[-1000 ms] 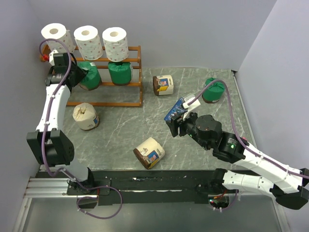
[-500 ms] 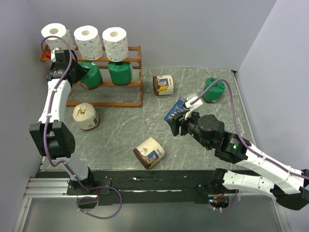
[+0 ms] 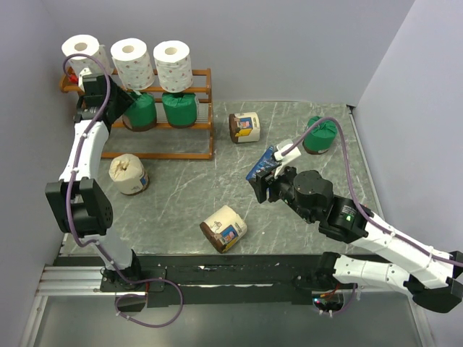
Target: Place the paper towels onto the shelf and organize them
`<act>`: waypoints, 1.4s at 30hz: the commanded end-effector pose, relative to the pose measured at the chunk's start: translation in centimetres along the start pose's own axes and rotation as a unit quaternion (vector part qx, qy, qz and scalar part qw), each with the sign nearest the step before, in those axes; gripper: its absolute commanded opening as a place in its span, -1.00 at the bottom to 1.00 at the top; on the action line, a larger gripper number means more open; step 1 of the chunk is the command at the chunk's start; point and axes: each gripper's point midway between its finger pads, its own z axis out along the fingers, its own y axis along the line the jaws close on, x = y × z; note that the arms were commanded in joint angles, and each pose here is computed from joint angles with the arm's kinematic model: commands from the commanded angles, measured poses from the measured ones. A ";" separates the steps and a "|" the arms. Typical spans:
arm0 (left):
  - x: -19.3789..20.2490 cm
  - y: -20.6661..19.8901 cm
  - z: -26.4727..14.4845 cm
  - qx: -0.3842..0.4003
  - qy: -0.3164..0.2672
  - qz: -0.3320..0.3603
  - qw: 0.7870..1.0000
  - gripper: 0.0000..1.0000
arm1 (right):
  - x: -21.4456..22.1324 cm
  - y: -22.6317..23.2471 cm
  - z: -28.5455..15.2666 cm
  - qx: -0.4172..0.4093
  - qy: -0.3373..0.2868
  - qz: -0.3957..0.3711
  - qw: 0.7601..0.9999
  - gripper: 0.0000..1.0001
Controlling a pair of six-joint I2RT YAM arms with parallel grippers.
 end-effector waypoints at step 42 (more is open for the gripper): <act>1.9 1.9 -5.7 0.026 -0.020 0.032 0.999 -0.04 | -2.4 0.0 -1.3 -0.010 -0.034 0.035 0.999 0.39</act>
